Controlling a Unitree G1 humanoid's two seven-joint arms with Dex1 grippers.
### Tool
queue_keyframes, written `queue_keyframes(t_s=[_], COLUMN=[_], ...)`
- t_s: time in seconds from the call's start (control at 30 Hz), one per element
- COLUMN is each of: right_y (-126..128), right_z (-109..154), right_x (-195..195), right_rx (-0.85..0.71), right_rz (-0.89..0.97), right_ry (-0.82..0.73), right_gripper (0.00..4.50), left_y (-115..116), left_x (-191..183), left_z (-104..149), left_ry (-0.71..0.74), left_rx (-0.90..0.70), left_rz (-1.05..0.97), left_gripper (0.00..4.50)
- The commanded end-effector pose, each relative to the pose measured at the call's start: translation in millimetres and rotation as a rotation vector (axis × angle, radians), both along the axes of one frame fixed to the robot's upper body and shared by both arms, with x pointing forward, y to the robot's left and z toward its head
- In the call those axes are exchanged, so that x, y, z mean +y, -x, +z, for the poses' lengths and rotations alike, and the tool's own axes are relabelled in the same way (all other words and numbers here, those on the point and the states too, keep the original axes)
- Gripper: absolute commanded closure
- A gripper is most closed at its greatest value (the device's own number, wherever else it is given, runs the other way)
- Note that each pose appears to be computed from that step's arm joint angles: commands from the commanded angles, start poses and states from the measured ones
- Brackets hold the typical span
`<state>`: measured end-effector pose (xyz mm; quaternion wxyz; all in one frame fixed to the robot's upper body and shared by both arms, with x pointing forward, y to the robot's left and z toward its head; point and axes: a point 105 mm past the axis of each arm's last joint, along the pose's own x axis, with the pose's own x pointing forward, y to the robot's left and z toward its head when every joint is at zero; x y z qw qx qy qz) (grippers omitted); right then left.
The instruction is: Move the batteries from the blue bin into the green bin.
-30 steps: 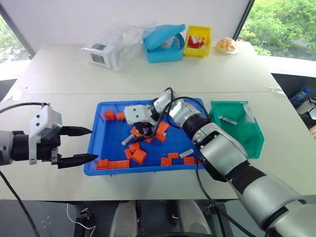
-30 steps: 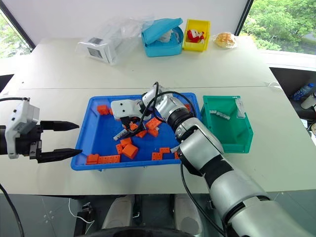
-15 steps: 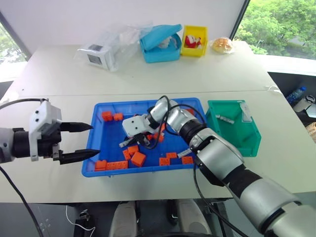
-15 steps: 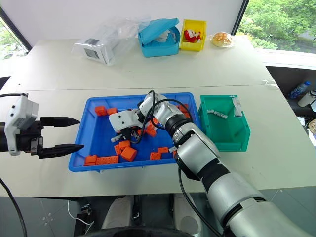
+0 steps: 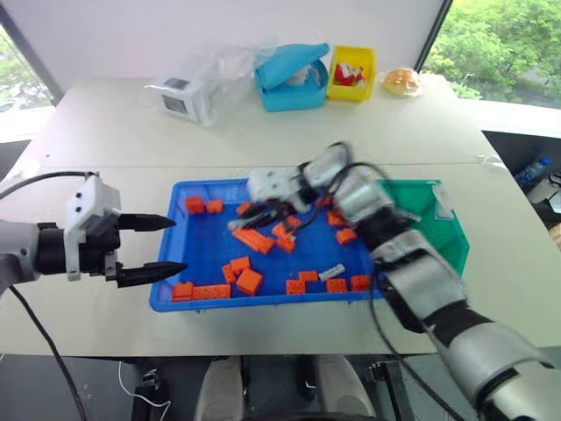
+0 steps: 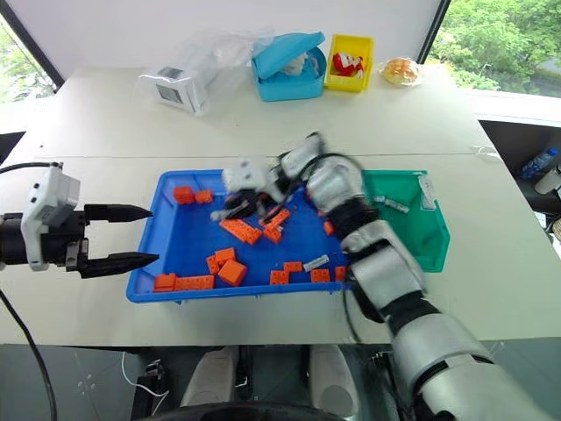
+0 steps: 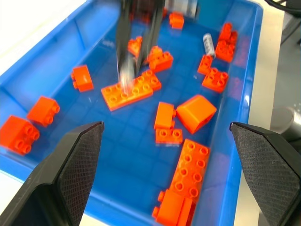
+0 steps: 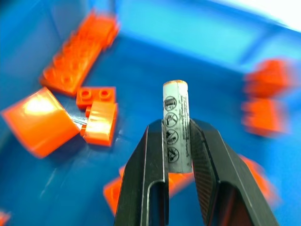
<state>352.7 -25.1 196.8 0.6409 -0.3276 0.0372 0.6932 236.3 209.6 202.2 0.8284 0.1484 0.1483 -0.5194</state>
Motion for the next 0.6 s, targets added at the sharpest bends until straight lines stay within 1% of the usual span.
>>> queue_keyframes(t_s=[0.03, 0.1, 0.2, 0.27, 0.33, 0.4, 0.47, 0.5, 0.57, 0.6], right_y=[8.8, 11.6, 15.9, 23.4, 32.5, 38.0, 40.8, 41.5, 41.1, 38.3], right_z=[53.5, 60.1, 58.3, 54.6, 46.2, 38.0, 27.7, 24.8, 21.8, 26.3], right_x=[-64.2, -100.4, -166.0, -207.4, -228.9, -234.9, -237.4, -237.7, -237.3, -232.5], right_rx=[-0.026, -0.030, -0.064, -0.049, -0.034, -0.019, 0.008, 0.013, -0.014, -0.032], right_rz=[-0.196, -0.323, -0.557, -0.725, -0.812, -0.846, -0.885, -0.897, -0.902, -0.892], right_ry=[-0.098, -0.091, -0.034, -0.026, -0.012, -0.005, -0.009, -0.010, 0.007, -0.011], right_gripper=[3.85, 3.85, 3.85, 3.85, 3.85, 3.85, 3.26, 3.05, 2.07, 1.58], left_y=[-4.2, -5.7, -9.5, -14.1, -17.8, -20.9, -24.6, -25.9, -27.5, -28.4], left_x=[-5.1, -7.3, -10.9, -13.1, -15.1, -16.1, -18.1, -18.6, -19.6, -20.1], left_z=[2.3, -0.2, -3.1, -3.9, -4.1, -4.0, -3.2, -3.0, -2.7, -2.5], left_ry=[0.028, 0.033, 0.038, 0.041, 0.041, 0.041, 0.042, 0.042, 0.040, 0.038], left_rx=[-0.017, -0.013, -0.009, -0.010, -0.012, -0.014, -0.018, -0.019, -0.020, -0.022], left_rz=[-0.018, -0.030, -0.050, -0.064, -0.081, -0.092, -0.105, -0.110, -0.117, -0.122], left_gripper=[0.00, 0.00, 0.00, 0.00, 0.00, 0.00, 0.00, 0.00, 0.00, 0.00])
